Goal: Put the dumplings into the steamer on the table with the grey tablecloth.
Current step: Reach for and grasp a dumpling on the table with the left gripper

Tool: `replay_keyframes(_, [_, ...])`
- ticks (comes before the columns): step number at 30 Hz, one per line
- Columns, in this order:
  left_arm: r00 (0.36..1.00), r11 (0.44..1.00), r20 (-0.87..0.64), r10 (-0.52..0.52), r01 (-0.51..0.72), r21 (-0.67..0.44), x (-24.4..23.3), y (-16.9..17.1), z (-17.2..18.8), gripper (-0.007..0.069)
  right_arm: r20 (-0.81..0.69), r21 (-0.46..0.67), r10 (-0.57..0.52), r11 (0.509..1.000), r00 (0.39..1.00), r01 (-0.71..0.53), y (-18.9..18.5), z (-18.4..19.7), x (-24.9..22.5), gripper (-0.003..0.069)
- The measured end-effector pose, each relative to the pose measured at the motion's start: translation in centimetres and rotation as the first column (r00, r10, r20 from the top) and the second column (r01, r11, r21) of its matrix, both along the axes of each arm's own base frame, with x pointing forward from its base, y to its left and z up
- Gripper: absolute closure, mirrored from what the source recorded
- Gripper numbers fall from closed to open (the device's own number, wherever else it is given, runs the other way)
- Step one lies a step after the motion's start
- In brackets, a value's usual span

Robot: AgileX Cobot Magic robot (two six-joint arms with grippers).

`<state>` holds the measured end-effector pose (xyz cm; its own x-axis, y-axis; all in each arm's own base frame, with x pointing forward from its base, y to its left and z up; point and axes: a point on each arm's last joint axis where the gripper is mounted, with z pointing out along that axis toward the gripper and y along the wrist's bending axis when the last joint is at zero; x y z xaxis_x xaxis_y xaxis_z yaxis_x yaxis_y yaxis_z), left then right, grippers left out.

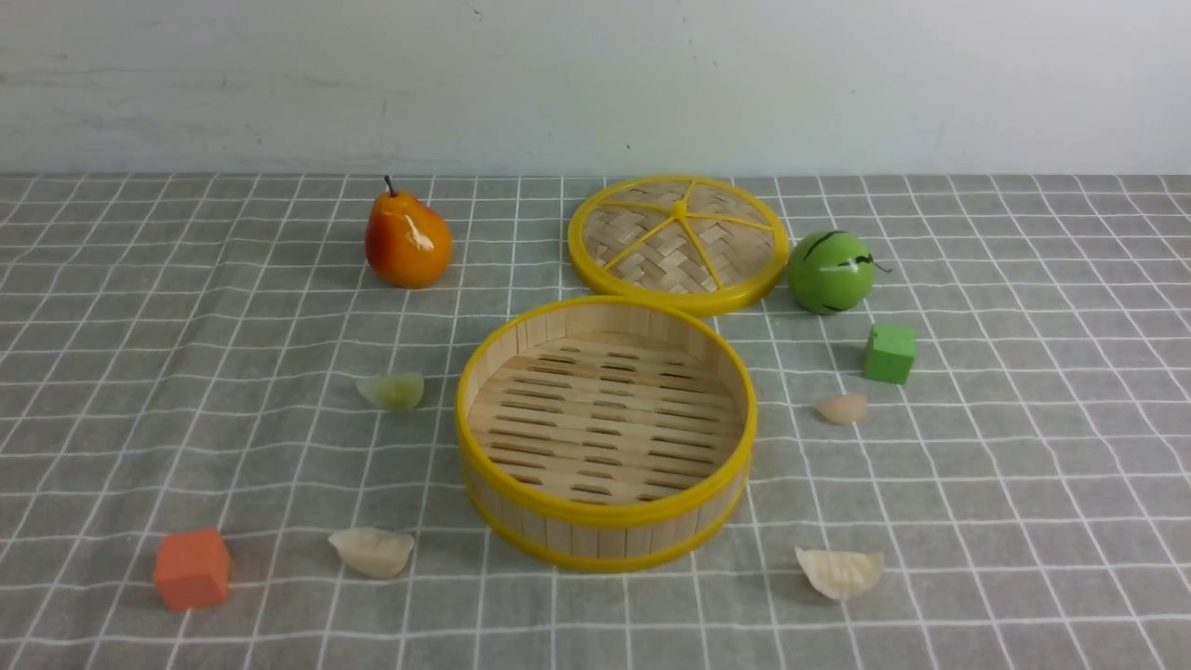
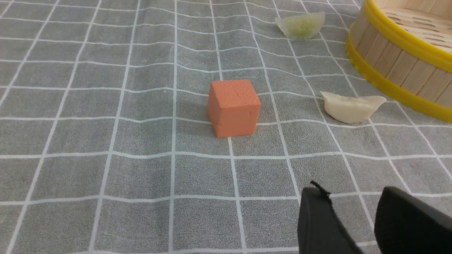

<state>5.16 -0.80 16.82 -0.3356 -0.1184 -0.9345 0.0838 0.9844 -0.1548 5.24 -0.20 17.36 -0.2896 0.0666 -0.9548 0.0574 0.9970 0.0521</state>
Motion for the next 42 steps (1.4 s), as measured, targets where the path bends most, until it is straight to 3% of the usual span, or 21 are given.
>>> replay_keyframes(26, [1.000, 1.000, 0.008, 0.001, -0.001, 0.014, 0.0, 0.1, 0.0, 0.0388, 0.000, 0.000, 0.000, 1.000, 1.000, 0.000, 0.0, 0.0, 0.0, 0.0419])
replay_keyframes(30, [0.996, 1.000, 0.089, 0.005, -0.006, 0.004, 0.2, 0.1, 0.8, 0.0388, 0.030, -0.002, -0.001, 1.000, 1.000, 0.001, 0.0, 0.2, 0.1, 0.0419])
replay_keyframes(34, [0.969, 1.000, 0.247, 0.015, -0.012, -0.016, 0.5, 0.1, 2.2, 0.0388, 0.169, -0.008, -0.002, 1.000, 0.986, 0.003, 0.0, 1.3, 0.4, 0.0419])
replay_keyframes(39, [0.871, 0.999, 0.490, 0.038, -0.014, -0.052, 0.3, 0.2, 4.6, 0.0388, 0.507, -0.001, -0.007, 1.000, 0.862, 0.009, -0.1, 4.5, 0.2, 0.0419])
replay_keyframes(42, [0.789, 0.991, 0.610, 0.073, 0.010, -0.131, -0.1, 0.3, 6.0, 0.0388, 0.669, 0.089, -0.037, 0.996, 0.742, -0.031, -0.1, 6.2, -0.4, 0.0419])
